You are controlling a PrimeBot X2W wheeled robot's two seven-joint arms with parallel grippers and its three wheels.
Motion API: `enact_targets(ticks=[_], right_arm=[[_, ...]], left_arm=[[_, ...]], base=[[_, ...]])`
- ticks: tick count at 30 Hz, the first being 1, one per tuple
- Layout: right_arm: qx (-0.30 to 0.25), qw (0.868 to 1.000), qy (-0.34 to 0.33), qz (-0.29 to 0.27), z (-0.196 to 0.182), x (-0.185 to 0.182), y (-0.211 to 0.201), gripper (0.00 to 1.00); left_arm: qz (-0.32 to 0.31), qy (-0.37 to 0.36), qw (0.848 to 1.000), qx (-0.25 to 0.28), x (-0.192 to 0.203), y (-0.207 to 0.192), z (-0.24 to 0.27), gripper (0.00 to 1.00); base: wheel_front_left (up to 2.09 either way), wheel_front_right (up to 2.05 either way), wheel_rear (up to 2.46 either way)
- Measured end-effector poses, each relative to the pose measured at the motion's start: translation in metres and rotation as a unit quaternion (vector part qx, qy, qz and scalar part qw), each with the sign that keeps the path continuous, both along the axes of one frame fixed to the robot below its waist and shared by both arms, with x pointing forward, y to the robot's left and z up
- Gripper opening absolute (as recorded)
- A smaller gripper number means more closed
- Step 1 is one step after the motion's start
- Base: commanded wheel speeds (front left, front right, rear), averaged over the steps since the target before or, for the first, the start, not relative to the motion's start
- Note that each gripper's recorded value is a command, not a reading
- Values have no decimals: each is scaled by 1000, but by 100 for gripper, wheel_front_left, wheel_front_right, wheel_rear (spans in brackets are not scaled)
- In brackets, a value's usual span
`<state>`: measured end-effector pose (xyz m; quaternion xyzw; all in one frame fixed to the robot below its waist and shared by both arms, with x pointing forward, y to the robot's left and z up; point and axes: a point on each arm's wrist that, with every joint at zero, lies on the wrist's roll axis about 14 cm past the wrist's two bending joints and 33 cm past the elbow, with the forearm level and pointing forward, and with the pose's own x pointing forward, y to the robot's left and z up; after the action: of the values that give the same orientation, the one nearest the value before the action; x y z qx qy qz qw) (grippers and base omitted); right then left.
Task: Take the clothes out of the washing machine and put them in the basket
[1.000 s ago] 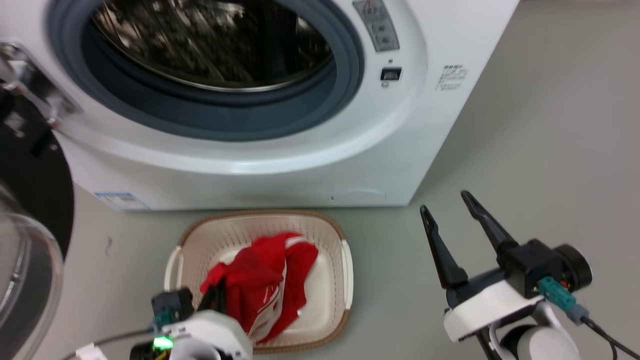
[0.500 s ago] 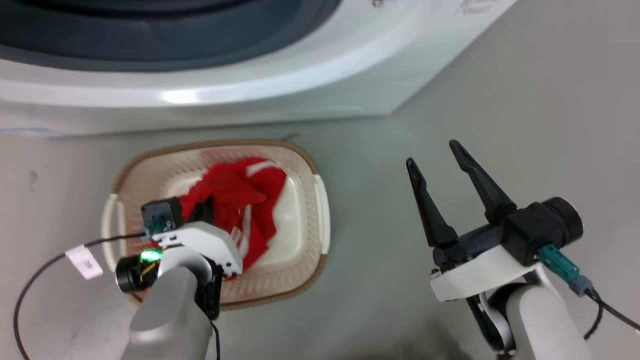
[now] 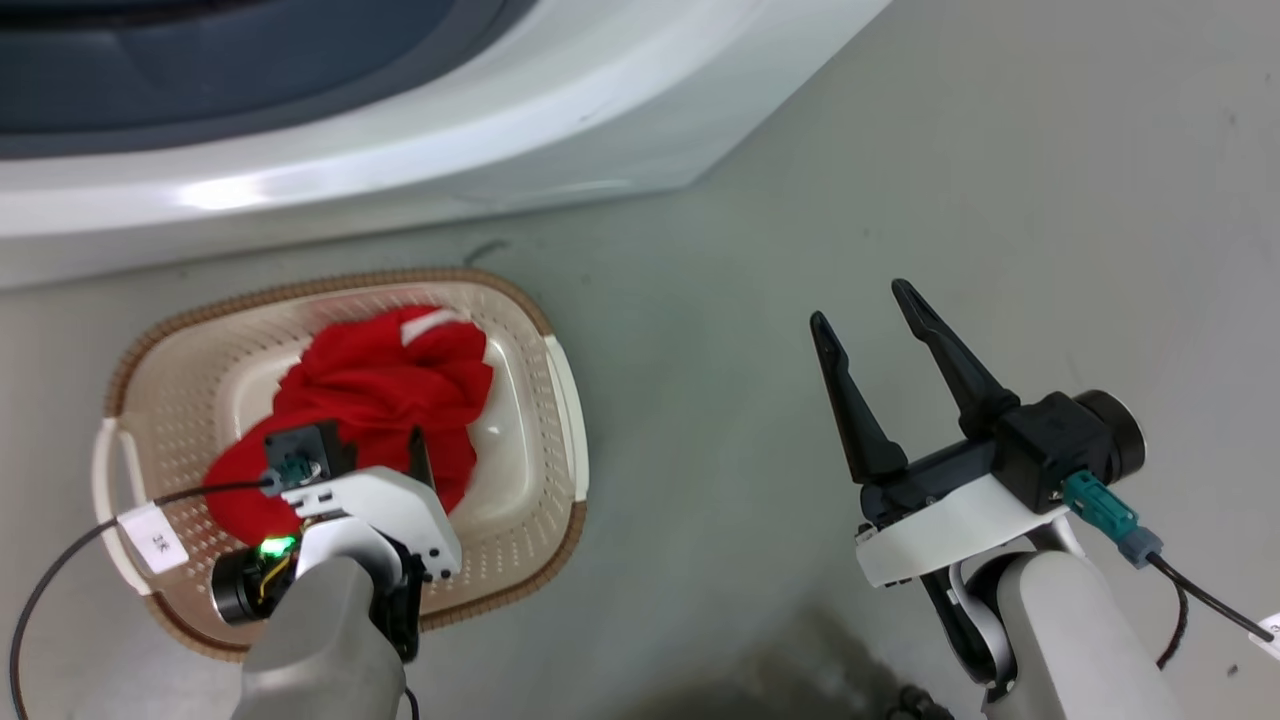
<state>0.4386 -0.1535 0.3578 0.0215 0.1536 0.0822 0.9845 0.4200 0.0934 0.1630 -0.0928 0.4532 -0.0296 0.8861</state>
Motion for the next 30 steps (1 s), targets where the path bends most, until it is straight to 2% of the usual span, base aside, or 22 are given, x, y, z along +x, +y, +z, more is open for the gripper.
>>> enact_targets(ticks=[9, 15, 20, 24, 30], right_arm=[[-8, 998, -58, -5, 53, -13, -2, 100], [-9, 995, -99, -1, 92, -27, 2, 100], [-9, 991, -132, 1, 121, -37, 5, 100], [-11, 988, -155, 5, 139, -43, 8, 100], [-14, 983, -182, 12, 162, -50, 13, 100]], left_arm=[[13, -105, 994, -12, 10, 14, 82, 100], [29, -223, 974, -12, 23, 33, 160, 100], [37, -329, 944, -1, 29, 52, 231, 100], [38, -414, 909, 16, 28, 64, 291, 100], [38, -504, 862, 44, 11, 77, 357, 100]], base=[[0, 0, 0], [0, 0, 0], [0, 0, 0], [0, 0, 0], [0, 0, 0]])
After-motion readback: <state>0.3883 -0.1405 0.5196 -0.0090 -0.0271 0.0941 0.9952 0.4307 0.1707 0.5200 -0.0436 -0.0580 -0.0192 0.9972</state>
